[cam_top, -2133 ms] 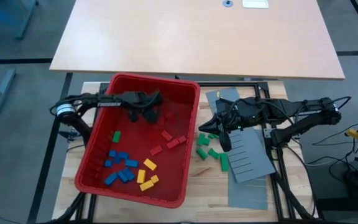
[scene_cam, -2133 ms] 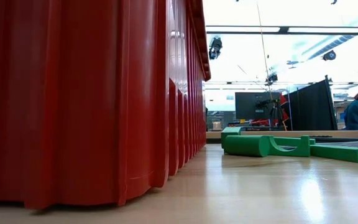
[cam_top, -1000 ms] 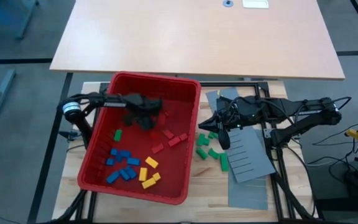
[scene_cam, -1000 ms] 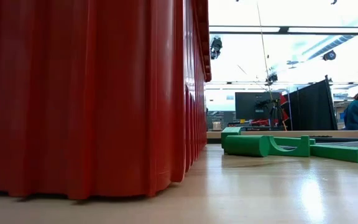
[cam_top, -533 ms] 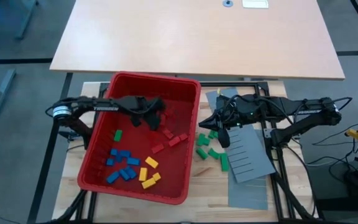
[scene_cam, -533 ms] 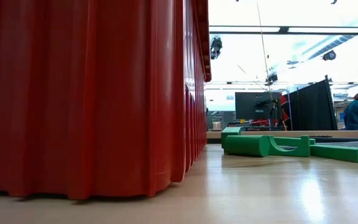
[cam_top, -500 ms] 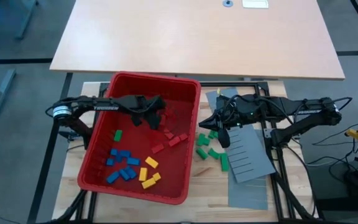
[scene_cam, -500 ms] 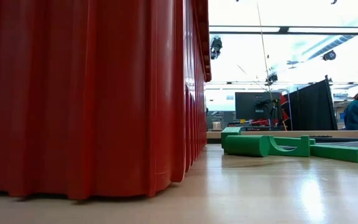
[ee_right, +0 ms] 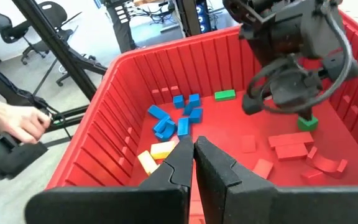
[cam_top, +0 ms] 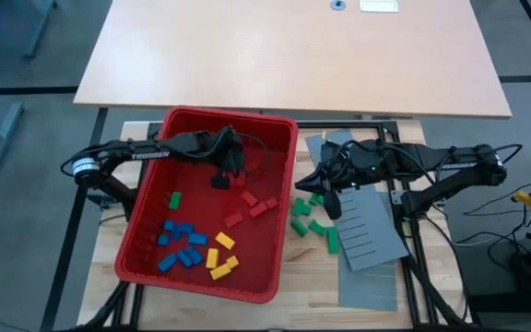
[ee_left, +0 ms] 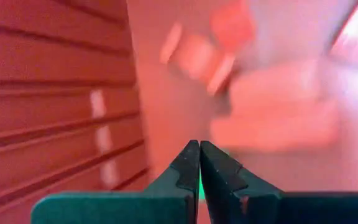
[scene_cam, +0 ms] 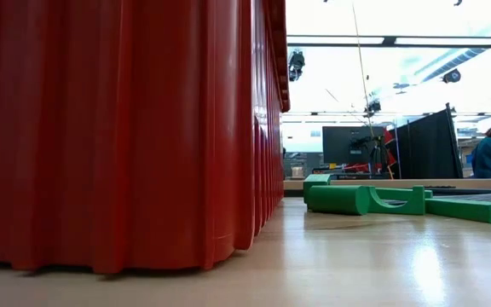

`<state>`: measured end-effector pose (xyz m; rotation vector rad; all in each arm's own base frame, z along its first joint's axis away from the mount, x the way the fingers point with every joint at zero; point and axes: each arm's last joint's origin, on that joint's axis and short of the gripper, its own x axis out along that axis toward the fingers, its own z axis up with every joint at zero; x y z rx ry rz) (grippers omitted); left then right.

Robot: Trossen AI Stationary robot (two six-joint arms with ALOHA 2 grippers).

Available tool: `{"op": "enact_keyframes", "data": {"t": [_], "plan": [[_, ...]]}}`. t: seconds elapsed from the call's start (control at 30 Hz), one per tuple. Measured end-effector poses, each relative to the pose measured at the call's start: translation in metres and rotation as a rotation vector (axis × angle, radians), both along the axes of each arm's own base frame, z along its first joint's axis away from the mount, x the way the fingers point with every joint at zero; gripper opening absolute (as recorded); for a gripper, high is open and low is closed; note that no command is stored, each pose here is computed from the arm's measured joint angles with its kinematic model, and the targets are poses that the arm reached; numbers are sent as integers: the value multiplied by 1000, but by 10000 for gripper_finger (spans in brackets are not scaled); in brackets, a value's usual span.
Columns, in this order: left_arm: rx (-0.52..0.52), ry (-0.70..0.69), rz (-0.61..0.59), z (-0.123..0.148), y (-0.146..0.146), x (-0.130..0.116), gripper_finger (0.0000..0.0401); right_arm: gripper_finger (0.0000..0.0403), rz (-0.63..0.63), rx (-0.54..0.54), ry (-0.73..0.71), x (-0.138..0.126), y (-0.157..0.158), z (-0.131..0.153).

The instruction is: Sort blocks

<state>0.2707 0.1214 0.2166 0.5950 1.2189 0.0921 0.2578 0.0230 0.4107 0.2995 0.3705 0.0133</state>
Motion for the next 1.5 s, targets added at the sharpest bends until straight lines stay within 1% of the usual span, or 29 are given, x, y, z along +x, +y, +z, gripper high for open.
{"op": "enact_keyframes", "data": {"t": [0.07, 0.1, 0.23, 0.33, 0.43, 0.53, 0.67, 0.77, 0.83, 0.97, 1.37, 1.5], "plan": [[-118, -88, 48, 7, -2, 2, 0, 0, 0, 0, 0, 0, 0, 0], [-152, -110, 68, 8, -3, 2, 0, 0, 0, -1, 0, 0, 0, 0], [-195, -140, 137, 10, -2, 2, 4, 0, 1, -1, 1, 0, 0, 0], [-215, -120, 172, 7, 0, -1, 28, 0, 11, 3, 1, 0, 0, 0], [-238, -85, 205, 3, 1, -6, 76, 0, 17, 6, 2, 0, 1, 0], [-247, -86, 249, 1, 6, -10, 137, 0, 18, 5, 2, 0, 1, 0], [-231, -84, 301, -3, 12, -13, 215, 0, 18, 5, 2, 0, 1, 0], [-223, -82, 348, -5, 18, -14, 255, 0, 19, 5, 3, 0, 1, 0], [-226, -81, 377, -7, 22, -16, 272, 0, 20, 5, 2, 0, 1, 0], [-238, -65, 418, -15, 29, -17, 283, 0, 21, 6, 3, 0, 1, 0], [-328, -38, 477, -38, 46, -17, 276, 0, 24, 7, 2, 0, 1, 0], [-376, -41, 503, -47, 53, -17, 276, 0, 28, 8, 2, 0, 1, 0]]}}
